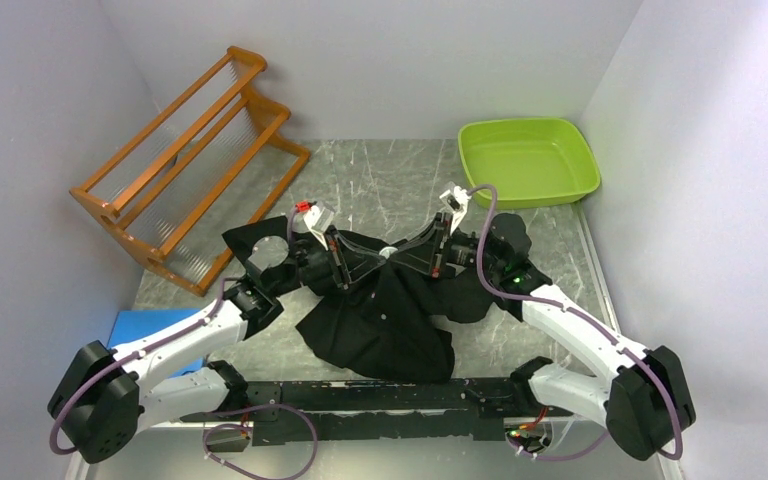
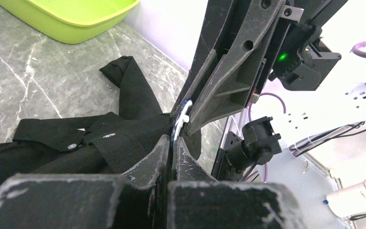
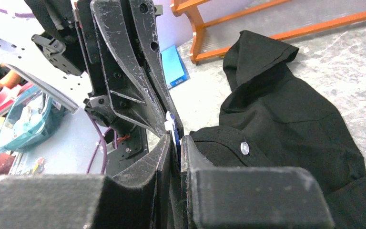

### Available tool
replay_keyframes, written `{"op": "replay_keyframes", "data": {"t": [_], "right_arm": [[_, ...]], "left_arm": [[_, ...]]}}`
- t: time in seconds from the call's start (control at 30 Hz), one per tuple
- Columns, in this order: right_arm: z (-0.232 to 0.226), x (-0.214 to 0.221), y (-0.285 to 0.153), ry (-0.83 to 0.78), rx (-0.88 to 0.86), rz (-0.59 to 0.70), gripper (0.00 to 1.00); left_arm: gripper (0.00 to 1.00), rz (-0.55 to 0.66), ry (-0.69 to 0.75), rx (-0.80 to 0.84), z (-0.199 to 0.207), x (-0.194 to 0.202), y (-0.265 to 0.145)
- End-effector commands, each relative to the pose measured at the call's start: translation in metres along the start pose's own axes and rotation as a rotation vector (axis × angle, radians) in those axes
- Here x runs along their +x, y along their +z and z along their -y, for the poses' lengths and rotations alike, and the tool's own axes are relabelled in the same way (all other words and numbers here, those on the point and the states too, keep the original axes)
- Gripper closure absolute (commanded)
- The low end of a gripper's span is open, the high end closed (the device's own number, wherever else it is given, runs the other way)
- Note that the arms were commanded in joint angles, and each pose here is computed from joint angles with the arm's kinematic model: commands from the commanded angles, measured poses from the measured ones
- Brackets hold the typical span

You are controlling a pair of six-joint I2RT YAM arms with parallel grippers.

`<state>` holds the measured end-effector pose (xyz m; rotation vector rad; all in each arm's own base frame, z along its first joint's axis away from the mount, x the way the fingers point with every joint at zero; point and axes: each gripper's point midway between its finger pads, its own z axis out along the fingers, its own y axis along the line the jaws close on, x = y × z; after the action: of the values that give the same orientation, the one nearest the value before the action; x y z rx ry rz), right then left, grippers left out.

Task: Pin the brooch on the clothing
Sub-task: Pin the brooch to the clothes.

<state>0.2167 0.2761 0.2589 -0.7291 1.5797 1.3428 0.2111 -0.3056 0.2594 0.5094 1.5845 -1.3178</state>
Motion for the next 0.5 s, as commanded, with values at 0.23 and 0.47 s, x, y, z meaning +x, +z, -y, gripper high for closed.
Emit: {"op": "replay_keyframes", "data": {"t": [0.23,0.47], "right_arm": [[0.0251,-0.0559,-0.0174,-0.146,0.168,0.267,1.00],[0.0260,-0.0585,-0.0235,-0.147,0.198,0.305,1.00]], "left_arm": [[0.97,0.055,-0.052,-0.058,-0.0111,-0.0016,-0.0080],[0.97,0.054,-0.039,-0.030,-0.0066,-0.0005,-0.0083]]}}
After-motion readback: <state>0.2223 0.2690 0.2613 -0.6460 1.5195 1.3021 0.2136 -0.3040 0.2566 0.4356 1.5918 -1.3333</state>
